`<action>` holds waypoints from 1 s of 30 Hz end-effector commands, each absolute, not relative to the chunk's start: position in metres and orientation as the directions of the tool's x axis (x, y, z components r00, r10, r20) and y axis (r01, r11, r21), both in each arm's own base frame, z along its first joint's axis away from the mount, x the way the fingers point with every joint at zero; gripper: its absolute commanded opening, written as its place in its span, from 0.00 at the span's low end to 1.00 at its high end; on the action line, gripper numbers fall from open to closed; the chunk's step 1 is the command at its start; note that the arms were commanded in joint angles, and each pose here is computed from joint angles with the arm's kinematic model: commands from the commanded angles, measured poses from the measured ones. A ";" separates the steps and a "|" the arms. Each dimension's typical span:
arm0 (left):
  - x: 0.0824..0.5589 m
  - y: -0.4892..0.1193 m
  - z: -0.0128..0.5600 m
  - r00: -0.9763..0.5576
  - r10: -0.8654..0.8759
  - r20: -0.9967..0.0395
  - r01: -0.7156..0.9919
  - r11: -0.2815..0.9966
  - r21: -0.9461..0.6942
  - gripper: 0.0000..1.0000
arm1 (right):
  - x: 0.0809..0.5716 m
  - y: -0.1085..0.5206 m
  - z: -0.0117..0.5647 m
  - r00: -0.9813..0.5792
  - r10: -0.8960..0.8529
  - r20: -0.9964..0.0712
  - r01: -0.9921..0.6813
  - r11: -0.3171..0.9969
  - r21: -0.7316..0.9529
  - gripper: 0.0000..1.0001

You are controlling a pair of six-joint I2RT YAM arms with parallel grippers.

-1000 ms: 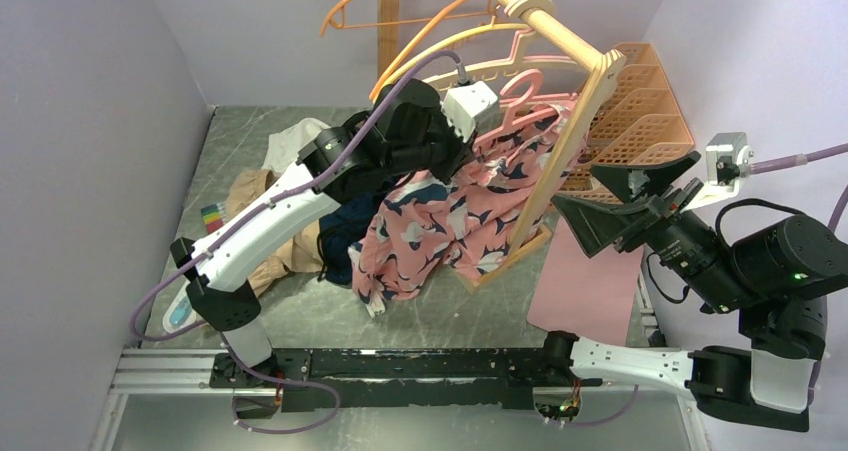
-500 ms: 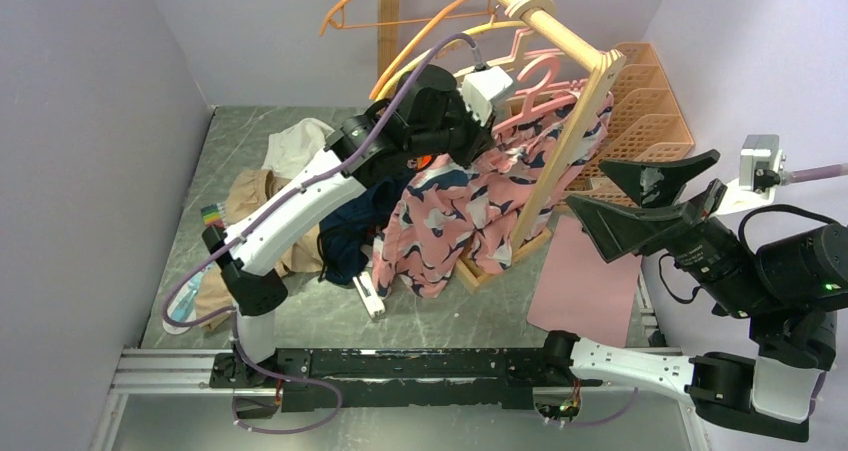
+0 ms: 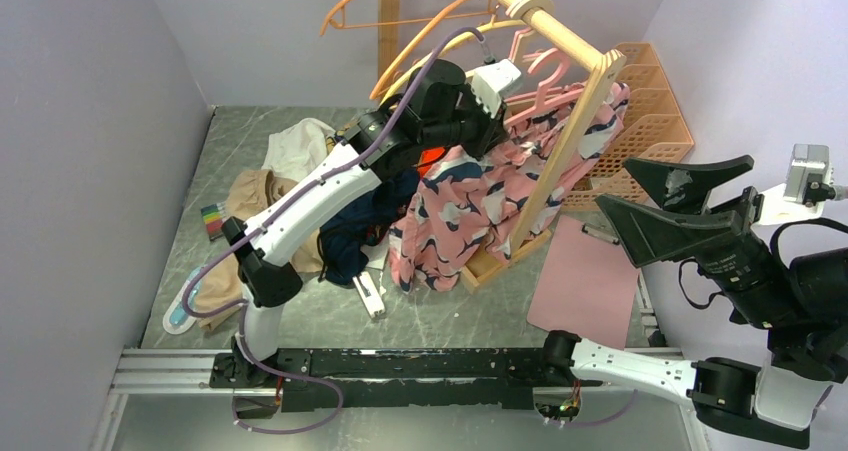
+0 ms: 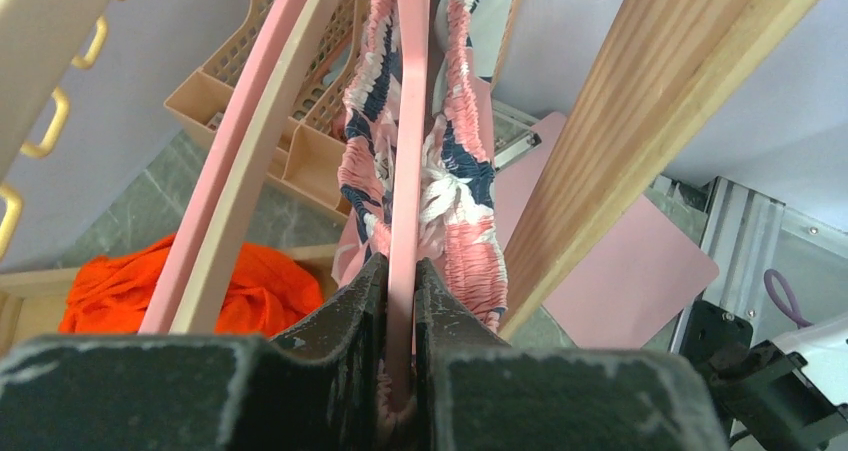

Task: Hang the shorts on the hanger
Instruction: Place the hanger at the clothesline.

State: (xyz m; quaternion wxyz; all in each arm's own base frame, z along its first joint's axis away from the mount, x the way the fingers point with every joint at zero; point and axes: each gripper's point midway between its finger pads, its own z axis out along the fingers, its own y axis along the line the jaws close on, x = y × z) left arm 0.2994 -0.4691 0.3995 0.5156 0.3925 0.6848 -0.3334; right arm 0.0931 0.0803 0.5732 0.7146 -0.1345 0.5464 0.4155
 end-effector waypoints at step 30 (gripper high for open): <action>0.308 -0.520 0.519 0.155 -0.257 -0.954 0.940 0.334 0.063 0.07 | 0.093 0.078 0.569 0.063 0.461 -0.885 -0.736 0.620 0.270 1.00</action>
